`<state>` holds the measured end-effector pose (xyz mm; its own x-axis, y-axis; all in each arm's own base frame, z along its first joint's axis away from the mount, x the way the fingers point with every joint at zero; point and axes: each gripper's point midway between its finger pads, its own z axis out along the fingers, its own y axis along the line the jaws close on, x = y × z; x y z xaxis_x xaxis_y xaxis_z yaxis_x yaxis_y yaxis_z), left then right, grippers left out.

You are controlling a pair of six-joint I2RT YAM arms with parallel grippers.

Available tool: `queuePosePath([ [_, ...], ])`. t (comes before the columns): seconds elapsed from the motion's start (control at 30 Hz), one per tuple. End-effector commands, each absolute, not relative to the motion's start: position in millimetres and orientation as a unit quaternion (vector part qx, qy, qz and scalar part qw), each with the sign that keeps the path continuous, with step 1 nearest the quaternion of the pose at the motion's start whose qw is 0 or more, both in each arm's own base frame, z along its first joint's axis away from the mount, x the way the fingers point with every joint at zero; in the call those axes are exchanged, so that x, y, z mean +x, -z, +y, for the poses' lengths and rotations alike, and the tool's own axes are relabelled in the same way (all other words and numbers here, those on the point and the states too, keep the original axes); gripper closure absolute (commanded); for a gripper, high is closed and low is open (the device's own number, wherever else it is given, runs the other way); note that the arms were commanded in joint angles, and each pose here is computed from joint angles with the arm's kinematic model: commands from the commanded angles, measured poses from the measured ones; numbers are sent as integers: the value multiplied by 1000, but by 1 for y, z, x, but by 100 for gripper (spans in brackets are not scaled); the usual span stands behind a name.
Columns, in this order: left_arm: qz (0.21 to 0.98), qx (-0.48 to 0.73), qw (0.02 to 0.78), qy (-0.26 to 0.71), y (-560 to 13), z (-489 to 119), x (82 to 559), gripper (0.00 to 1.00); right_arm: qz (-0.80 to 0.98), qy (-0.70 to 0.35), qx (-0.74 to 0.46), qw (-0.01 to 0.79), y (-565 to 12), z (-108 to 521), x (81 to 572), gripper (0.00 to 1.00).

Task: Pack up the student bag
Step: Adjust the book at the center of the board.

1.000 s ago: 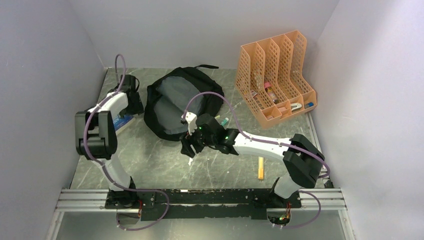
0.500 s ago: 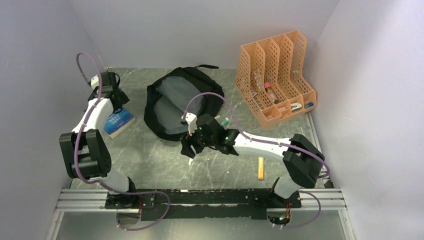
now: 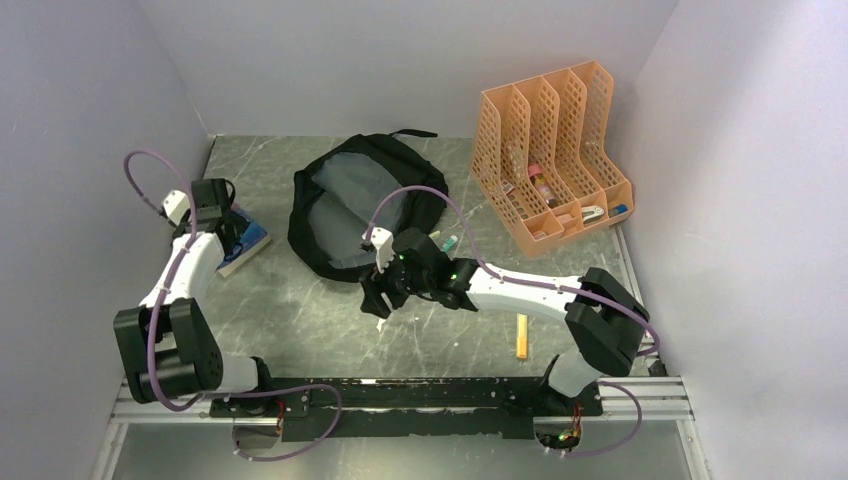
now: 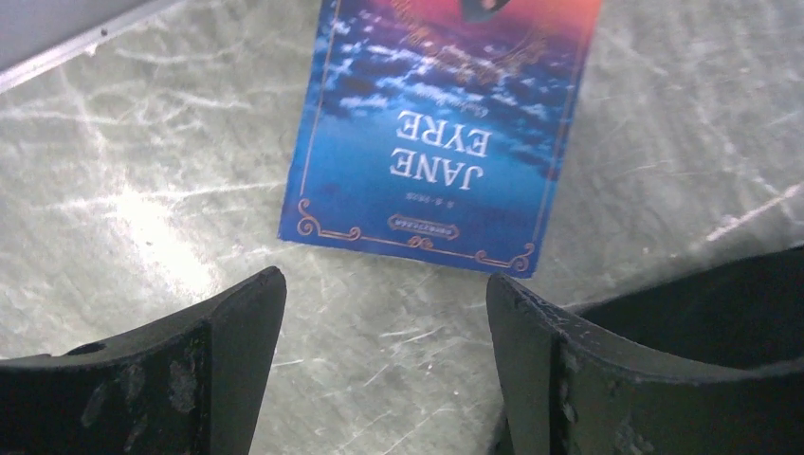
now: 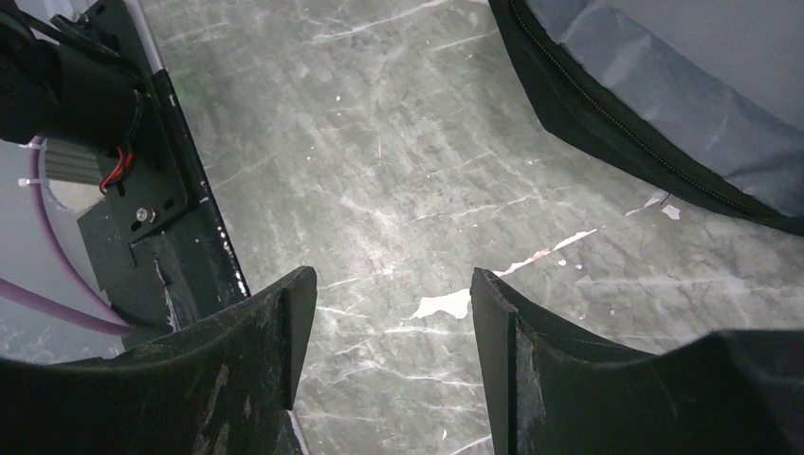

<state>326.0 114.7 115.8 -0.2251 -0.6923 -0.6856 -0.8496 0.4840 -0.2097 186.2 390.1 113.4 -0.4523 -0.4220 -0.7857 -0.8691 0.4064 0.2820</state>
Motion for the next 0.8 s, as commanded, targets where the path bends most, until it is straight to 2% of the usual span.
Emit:
queuePosePath([
  [0.0, 735, -554, 374, -114, -103, 123, 318, 18, 770, -367, -413, 318, -117, 392, 184, 35],
  [0.23, 696, -610, 352, -139, -78, 128, 300, 16, 770, -372, -414, 313, -117, 393, 181, 35],
  [0.4, 673, -646, 345, -108, -57, 119, 297, 16, 769, -377, -415, 306, -116, 393, 178, 35],
  [0.77, 627, -672, 379, -106, -53, 127, 290, 14, 771, -379, -418, 295, -110, 393, 175, 35],
])
